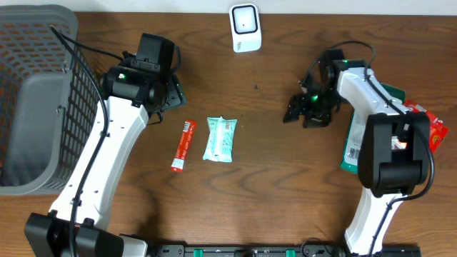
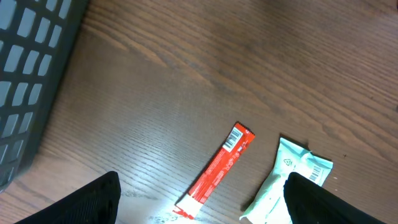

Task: Scan the item barcode
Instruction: 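Reach the right gripper left toward the white wipes packet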

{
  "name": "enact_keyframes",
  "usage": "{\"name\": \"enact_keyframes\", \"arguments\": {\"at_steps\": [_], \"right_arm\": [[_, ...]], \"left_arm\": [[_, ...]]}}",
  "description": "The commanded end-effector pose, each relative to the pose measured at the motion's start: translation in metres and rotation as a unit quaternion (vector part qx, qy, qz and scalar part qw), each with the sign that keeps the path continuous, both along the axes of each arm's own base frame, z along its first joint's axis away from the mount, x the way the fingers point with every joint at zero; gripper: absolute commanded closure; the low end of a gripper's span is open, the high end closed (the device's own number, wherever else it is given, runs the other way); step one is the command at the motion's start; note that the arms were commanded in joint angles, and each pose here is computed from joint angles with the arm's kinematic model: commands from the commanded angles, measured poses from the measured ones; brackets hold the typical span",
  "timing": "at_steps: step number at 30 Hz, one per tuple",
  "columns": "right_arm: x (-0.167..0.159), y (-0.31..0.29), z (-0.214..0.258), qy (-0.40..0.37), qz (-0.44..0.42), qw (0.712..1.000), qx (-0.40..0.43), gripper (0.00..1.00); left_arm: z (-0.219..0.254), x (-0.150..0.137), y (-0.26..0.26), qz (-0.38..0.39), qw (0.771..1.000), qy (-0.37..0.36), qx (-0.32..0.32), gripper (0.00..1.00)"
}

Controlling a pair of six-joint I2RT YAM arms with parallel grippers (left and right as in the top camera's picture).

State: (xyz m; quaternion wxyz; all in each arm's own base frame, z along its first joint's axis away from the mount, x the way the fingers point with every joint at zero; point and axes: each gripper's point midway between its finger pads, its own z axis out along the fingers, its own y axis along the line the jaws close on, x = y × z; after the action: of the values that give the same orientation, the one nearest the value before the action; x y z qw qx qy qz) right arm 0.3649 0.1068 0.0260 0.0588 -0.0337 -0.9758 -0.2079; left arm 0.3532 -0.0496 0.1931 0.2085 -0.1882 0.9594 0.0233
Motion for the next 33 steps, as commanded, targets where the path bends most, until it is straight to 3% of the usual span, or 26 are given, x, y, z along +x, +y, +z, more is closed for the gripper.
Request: {"name": "enact_keyframes", "arguments": {"at_steps": [1, 2, 12, 24, 33], "right_arm": [[-0.003, 0.018, 0.028, -0.030, 0.042, 0.999, 0.015, 0.47], [-0.005, 0.022, 0.040, -0.045, 0.053, 0.997, 0.016, 0.51], [-0.021, 0.033, 0.102, -0.117, 0.091, 0.989, 0.002, 0.49], [-0.029, 0.104, 0.065, -0.172, 0.146, 0.974, 0.025, 0.45], [-0.038, 0.142, 0.046, -0.185, 0.124, 0.974, 0.046, 0.43]], "left_arm": [[0.003, 0.000, 0.002, 0.002, 1.000, -0.004, 0.004, 0.15], [0.003, 0.000, 0.002, 0.002, 1.000, -0.004, 0.004, 0.15], [0.003, 0.000, 0.002, 0.002, 1.000, -0.004, 0.004, 0.15], [0.003, 0.000, 0.002, 0.002, 1.000, -0.004, 0.004, 0.15], [0.003, 0.000, 0.002, 0.002, 1.000, -0.004, 0.004, 0.15]]}}
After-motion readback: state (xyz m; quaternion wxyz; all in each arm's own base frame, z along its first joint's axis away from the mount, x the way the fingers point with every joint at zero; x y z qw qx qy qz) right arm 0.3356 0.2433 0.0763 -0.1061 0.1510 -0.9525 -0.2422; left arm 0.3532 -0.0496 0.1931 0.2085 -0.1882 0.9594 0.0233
